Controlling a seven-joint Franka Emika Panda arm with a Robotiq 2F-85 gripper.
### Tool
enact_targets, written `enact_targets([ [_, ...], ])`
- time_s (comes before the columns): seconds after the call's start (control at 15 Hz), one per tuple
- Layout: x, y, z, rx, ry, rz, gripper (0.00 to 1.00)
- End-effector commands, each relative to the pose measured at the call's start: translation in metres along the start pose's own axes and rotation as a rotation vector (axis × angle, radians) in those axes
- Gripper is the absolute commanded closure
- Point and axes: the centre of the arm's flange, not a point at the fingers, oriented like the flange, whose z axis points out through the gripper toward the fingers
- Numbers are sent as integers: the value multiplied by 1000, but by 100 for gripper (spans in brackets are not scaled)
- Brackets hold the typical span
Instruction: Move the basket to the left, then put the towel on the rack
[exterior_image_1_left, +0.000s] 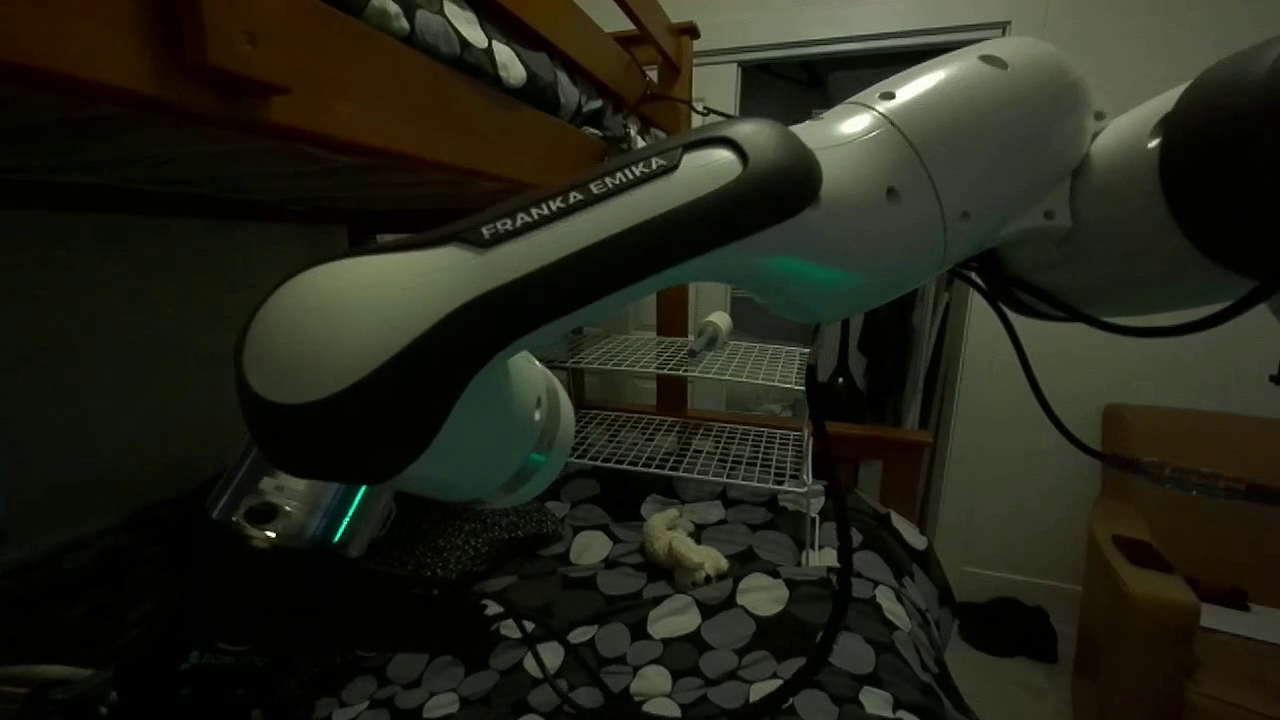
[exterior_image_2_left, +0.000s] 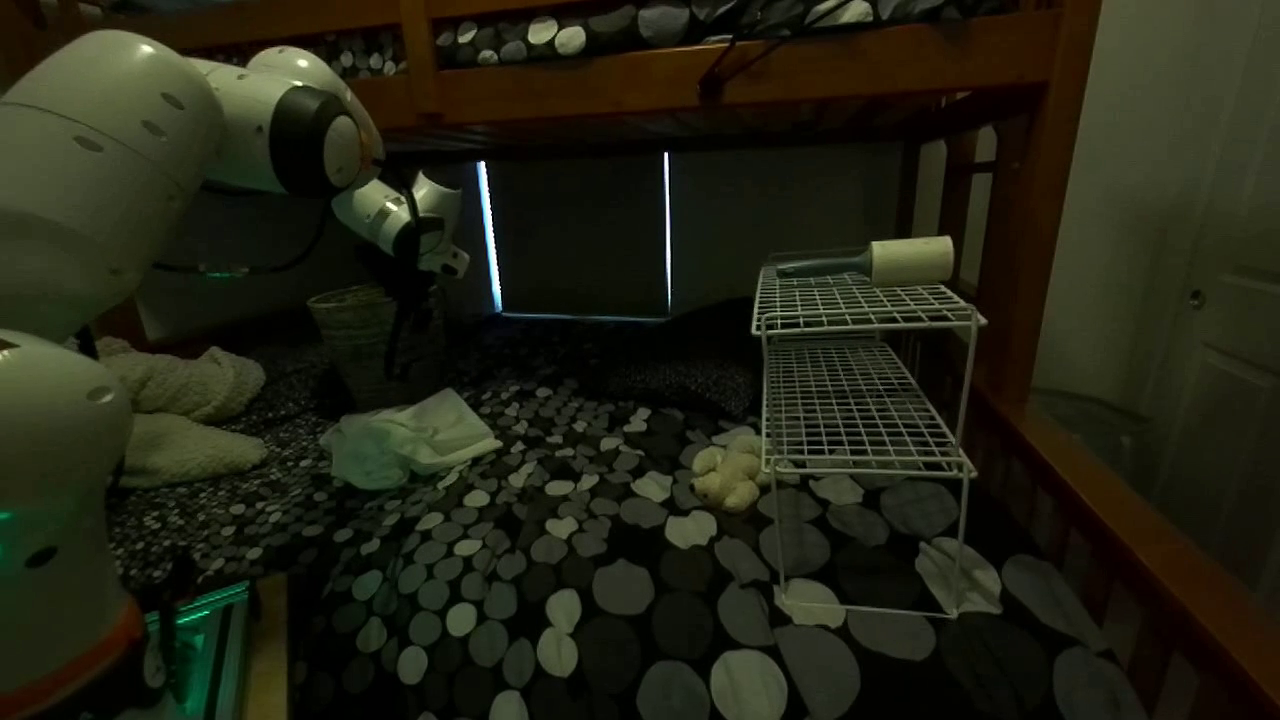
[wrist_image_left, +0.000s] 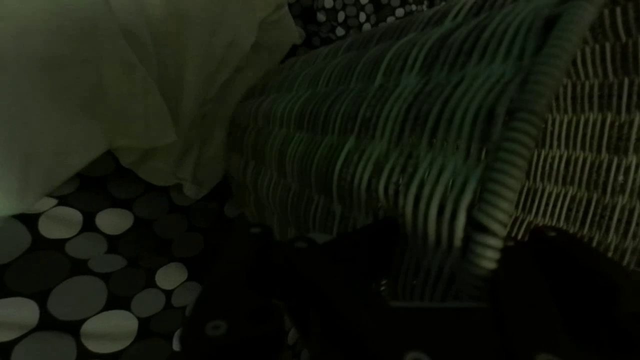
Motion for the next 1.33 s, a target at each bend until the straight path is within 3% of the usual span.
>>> enact_targets([
  [0.0, 28, -35, 8, -15, -45, 60, 100],
  [0.07, 28, -31, 12, -46, -71, 73, 74],
  [0.13, 27, -26, 10, -89, -80, 81, 73],
  [0.33, 20, 0, -35, -181, -86, 83, 53],
  [0.6, 1, 36, -124, -34, -54, 37, 22],
  [0.8, -22, 78, -153, -210, -150, 116, 1],
  [1.07, -54, 117, -95, -310, -312, 222, 0],
  [1.27, -81, 141, -22, -473, -355, 263, 0],
])
